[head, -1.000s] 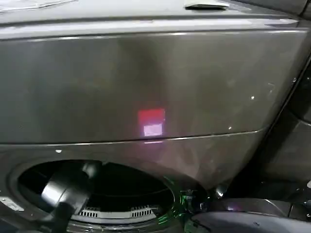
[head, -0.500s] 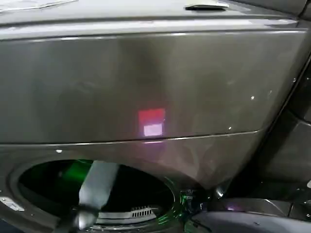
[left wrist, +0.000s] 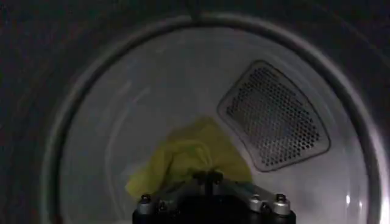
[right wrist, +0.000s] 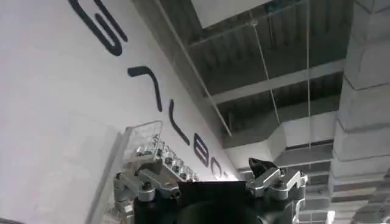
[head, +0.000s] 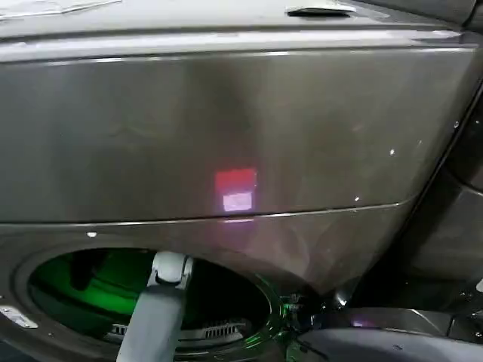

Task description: Grasp the clothes from the dryer.

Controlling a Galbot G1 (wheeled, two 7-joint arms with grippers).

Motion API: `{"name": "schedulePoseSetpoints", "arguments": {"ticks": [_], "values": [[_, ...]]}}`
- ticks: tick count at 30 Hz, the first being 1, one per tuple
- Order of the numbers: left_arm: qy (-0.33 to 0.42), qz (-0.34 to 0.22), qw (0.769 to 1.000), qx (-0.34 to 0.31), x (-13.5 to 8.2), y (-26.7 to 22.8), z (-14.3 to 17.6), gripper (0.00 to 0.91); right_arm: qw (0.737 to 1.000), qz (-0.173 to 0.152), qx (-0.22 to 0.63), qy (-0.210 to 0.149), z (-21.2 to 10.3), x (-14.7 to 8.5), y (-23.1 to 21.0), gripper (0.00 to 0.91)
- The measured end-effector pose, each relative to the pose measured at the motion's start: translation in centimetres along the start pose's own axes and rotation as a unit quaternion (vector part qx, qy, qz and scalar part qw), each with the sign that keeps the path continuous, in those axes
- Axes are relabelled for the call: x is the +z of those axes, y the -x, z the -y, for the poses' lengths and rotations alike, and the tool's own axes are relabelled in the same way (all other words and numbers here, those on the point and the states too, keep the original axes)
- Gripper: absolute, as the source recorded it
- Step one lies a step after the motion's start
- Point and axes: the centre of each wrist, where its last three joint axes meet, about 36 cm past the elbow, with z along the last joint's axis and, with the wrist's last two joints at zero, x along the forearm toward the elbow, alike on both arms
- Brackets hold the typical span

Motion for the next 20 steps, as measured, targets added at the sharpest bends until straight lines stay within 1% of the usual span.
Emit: {"name": "schedulePoseSetpoints", "arguments": {"ticks": [8,20], "values": [[-0.003,-0.018,1.000,-0.003,0.0,-1.9,-0.6,0.000,1.000,0.002,0.000,-0.001,0.1,-0.4,-0.1,0.907],[-0.003,-0.028,0.999,0.016,-0.5,-2.4,0.0,0.000,1.000,0.004,0.002,-0.006,0.3,-0.8,0.1,0.907]]}}
